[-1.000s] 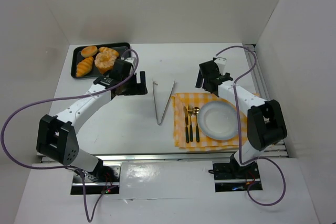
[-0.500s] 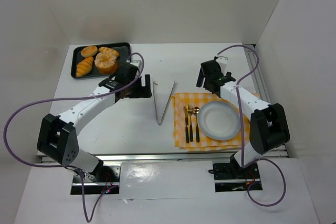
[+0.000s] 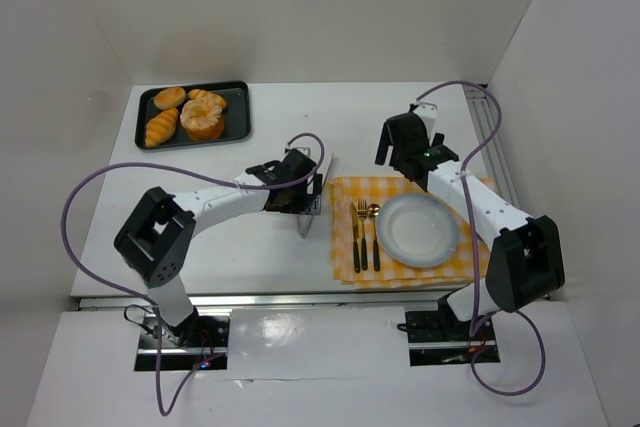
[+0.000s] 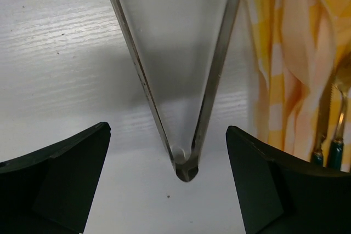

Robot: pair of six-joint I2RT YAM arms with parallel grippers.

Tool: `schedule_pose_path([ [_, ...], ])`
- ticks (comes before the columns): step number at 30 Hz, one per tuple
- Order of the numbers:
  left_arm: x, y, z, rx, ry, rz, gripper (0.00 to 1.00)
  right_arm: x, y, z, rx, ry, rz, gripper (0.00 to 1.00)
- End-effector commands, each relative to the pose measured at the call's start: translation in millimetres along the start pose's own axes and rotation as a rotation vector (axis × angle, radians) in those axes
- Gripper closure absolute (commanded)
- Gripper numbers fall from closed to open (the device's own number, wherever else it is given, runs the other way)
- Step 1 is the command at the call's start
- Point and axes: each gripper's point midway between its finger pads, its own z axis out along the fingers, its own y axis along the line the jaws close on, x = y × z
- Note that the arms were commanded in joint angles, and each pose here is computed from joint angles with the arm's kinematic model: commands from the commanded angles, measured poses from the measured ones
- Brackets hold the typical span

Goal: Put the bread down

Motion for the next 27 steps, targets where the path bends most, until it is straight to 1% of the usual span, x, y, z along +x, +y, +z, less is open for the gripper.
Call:
schedule_pose_path([
  [1, -21.5, -0.7, 12.5, -0.06, -0.072, -0.057, 0.0, -7.6, -2.5, -12.1, -0.002, -0.016, -0.012, 0.0],
  [3, -18.2, -2.5, 25.0, -0.064, -0.051, -0.044, 0.0, -3.8, -3.9, -11.0, 0.002, -0.009, -0.017, 0.0],
  [6, -21.1, -3.8, 33.8, -0.078, -0.049, -0.042, 0.0, -2.1, -7.2, -11.2, 0.015, -0.004, -0.031, 0.0],
  [8, -28.2, -6.7, 36.7, -0.082, -0.063, -0.044, 0.0, -9.3, -3.3, -18.2, -0.003, -0.025, -0.024, 0.0],
  [9, -24.3, -4.7, 41.5, -0.091, -0.05, -0.032, 0.0, -12.3, -5.3, -20.4, 0.001, -0.036, -0.029, 0.0],
  [10, -32.6, -9.9, 40.1, -0.076, -0.072, -0.037, 0.0, -12.3, -5.3, -20.4, 0.001, -0.036, -0.029, 0.0],
  [13, -37.1, -10.3, 49.2, -0.094, -0.077, -0.025, 0.0, -8.0, -6.8, -19.1, 0.005, -0.028, -0.034, 0.0],
  [17, -47.9, -14.7, 64.5, -0.083, -0.061, -0.031, 0.0, -4.3, -8.1, -18.0, 0.009, -0.021, -0.038, 0.0],
  [20, -44.5, -16.8, 70.4, -0.061, -0.033, -0.045, 0.0, 3.5, -8.4, -15.3, 0.004, -0.006, -0.044, 0.0],
  [24, -41.5, -8.7, 71.4, -0.097, -0.033, -0.042, 0.0, 6.4, -11.2, -14.2, 0.016, -0.003, -0.049, 0.0],
  [26, -40.4, -3.2, 70.8, -0.125, -0.033, -0.038, 0.04, 4.7, -8.2, -13.9, 0.003, -0.009, -0.043, 0.0],
  [27, -38.6, -1.9, 70.4, -0.13, -0.026, -0.036, 0.06, 11.1, -9.4, -10.3, 0.011, 0.007, -0.052, 0.0],
])
